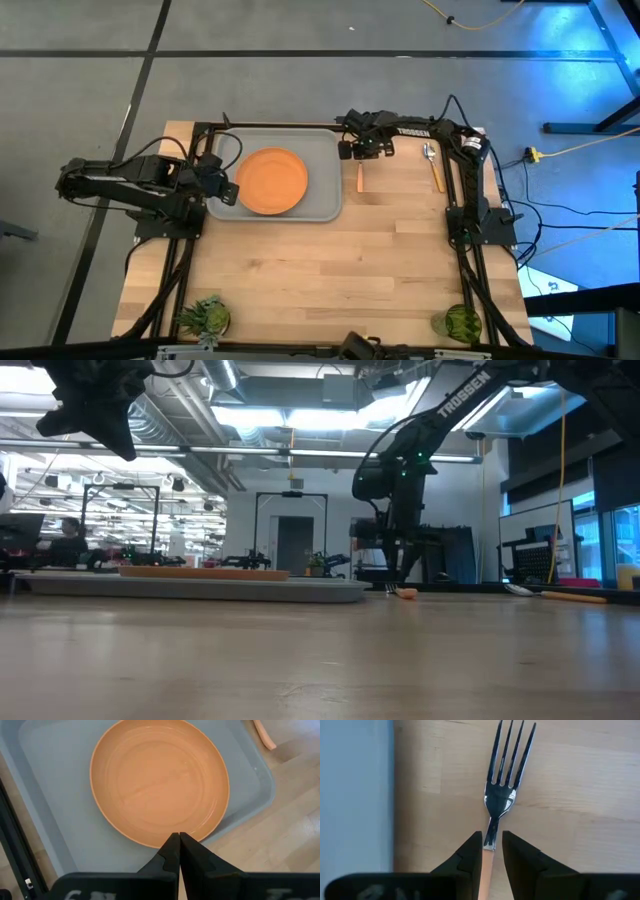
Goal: Pick and place plate/cup/fork/spoon on tray
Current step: Put the orange fork on the gray serving tray to the right side of the orange plate
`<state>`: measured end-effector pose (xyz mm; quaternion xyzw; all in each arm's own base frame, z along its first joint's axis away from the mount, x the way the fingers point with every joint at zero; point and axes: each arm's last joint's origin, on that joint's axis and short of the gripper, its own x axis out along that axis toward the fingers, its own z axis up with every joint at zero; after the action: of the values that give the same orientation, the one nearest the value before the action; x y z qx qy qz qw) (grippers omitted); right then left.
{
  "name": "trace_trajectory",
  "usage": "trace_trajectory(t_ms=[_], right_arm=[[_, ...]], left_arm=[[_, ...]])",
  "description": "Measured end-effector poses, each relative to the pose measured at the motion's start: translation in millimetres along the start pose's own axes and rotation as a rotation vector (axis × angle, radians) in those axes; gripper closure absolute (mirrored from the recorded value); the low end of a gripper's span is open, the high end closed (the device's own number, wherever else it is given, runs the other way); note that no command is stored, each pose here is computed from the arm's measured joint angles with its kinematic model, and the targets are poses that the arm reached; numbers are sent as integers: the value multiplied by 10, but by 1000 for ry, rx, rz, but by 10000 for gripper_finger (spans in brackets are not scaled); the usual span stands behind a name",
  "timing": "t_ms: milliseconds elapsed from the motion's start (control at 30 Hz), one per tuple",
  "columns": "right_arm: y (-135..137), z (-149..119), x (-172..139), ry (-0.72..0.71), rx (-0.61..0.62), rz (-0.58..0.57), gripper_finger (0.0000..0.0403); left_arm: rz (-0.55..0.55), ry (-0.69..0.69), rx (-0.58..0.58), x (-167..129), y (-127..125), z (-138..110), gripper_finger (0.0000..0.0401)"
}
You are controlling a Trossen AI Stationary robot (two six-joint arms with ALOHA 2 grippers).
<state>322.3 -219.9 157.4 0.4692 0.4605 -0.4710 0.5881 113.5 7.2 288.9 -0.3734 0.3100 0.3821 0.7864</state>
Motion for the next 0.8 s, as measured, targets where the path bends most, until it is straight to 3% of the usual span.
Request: trace_trajectory(t_ms=[267, 500, 800], right_arm=[[10, -11, 244, 34, -7, -43, 322], [8, -14, 269, 24, -43, -60, 326], [2, -14, 275, 26, -58, -65, 385]], left_arm=[[0, 0, 0, 0, 0, 0, 401], [0, 0, 0, 0, 0, 0, 401], [-2, 5, 0, 0, -1, -2, 401]])
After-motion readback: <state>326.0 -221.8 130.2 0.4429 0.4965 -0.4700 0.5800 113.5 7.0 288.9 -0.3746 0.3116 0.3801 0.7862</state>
